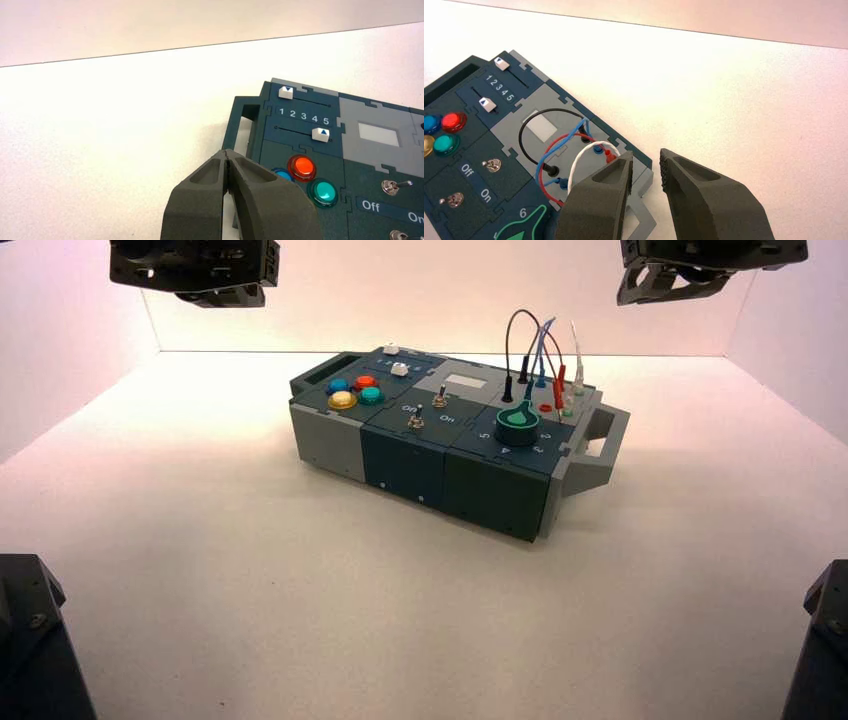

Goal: Push the blue button with the left gripper.

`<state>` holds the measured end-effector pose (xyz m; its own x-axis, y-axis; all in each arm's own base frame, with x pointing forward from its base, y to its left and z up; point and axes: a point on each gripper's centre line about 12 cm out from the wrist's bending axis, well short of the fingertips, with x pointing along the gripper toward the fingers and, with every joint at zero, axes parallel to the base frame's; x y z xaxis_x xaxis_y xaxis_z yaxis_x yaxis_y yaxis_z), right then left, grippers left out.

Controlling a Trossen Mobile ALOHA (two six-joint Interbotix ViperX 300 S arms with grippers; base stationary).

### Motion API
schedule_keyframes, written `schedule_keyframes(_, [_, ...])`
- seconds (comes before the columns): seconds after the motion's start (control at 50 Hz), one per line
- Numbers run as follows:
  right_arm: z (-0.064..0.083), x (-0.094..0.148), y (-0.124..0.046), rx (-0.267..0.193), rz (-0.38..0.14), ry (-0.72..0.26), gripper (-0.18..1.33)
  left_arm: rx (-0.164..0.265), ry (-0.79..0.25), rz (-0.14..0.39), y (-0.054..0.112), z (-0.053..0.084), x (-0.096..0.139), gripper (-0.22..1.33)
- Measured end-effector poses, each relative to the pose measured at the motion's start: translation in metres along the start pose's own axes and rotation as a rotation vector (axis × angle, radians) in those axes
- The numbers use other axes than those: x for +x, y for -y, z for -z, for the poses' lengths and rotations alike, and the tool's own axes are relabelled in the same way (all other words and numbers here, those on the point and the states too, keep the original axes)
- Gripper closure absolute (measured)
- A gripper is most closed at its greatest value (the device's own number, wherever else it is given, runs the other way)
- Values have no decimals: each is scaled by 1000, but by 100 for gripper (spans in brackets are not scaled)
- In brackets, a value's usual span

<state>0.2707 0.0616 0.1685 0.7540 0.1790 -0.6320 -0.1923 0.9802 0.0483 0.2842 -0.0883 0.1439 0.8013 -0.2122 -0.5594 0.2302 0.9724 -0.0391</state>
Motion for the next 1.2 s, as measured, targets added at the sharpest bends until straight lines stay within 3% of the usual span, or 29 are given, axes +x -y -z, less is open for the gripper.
schedule_keyframes(0.54, [0, 0, 0, 0, 0, 0, 50, 1, -5, 3, 1, 0, -1, 127])
schedule_keyframes(0.96, [1, 0, 0, 2, 0, -2, 50, 1, -88, 23, 3, 0, -5, 128])
schedule_keyframes(1.2, [1, 0, 0, 0, 0, -2, 50, 54, -115, 60, 16, -5, 0, 127])
